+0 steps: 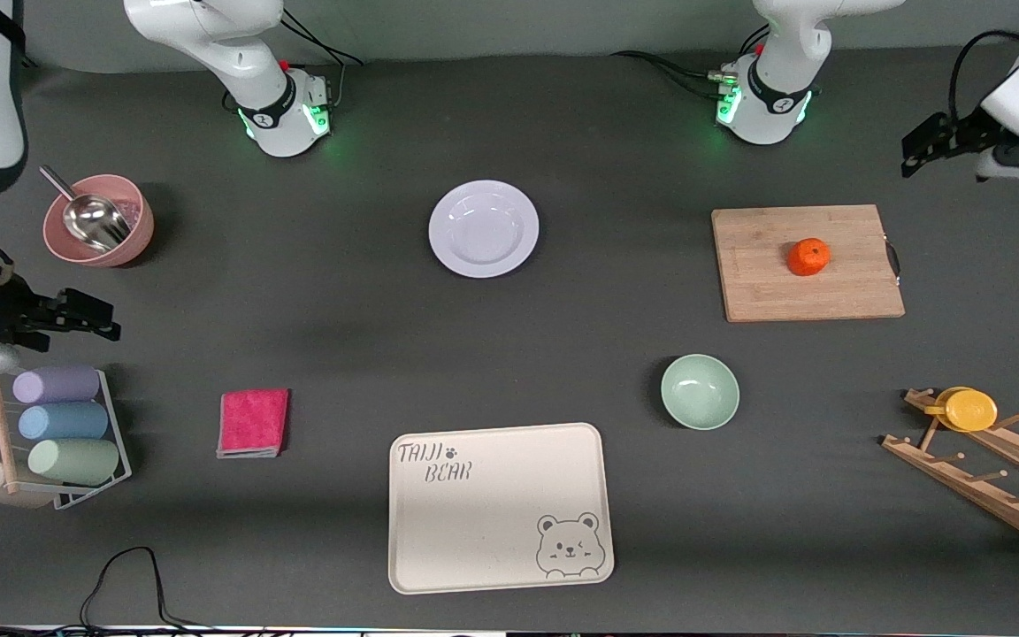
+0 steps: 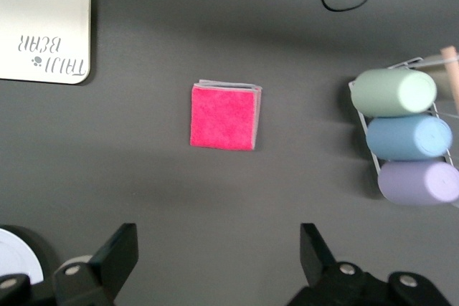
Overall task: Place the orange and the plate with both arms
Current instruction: 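Lower the left gripper onto the orange while the right gripper reaches forward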
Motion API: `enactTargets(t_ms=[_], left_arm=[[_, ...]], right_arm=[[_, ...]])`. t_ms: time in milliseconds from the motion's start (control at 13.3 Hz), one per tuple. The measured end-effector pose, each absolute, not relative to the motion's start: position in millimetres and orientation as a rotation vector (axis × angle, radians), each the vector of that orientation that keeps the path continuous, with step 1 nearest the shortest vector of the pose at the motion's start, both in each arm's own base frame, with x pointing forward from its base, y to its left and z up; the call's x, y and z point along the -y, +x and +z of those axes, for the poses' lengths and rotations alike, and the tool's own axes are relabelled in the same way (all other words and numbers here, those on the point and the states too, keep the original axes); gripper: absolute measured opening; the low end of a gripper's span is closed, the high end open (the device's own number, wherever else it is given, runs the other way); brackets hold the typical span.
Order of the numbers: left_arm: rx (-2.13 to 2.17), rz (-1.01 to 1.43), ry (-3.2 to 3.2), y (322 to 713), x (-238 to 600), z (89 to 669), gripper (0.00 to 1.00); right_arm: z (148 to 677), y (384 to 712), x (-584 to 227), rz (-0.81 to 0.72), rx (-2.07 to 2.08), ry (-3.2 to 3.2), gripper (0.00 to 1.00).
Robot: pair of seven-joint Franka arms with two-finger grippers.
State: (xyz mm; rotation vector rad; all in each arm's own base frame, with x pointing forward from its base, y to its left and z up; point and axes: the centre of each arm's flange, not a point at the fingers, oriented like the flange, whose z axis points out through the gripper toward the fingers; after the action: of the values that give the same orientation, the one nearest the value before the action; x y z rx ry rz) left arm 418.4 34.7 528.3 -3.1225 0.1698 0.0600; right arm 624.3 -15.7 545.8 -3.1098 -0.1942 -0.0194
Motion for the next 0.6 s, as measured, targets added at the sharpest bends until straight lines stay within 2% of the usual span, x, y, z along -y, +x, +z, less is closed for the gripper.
enactTargets(t_ms=[601], left_arm=[[-0.205, -0.009, -3.116, 414.3, -26.2, 363.2, 1.00]], right_arm=[[451.6, 652.7, -9.7, 0.167, 0.074, -2.886, 1.00]])
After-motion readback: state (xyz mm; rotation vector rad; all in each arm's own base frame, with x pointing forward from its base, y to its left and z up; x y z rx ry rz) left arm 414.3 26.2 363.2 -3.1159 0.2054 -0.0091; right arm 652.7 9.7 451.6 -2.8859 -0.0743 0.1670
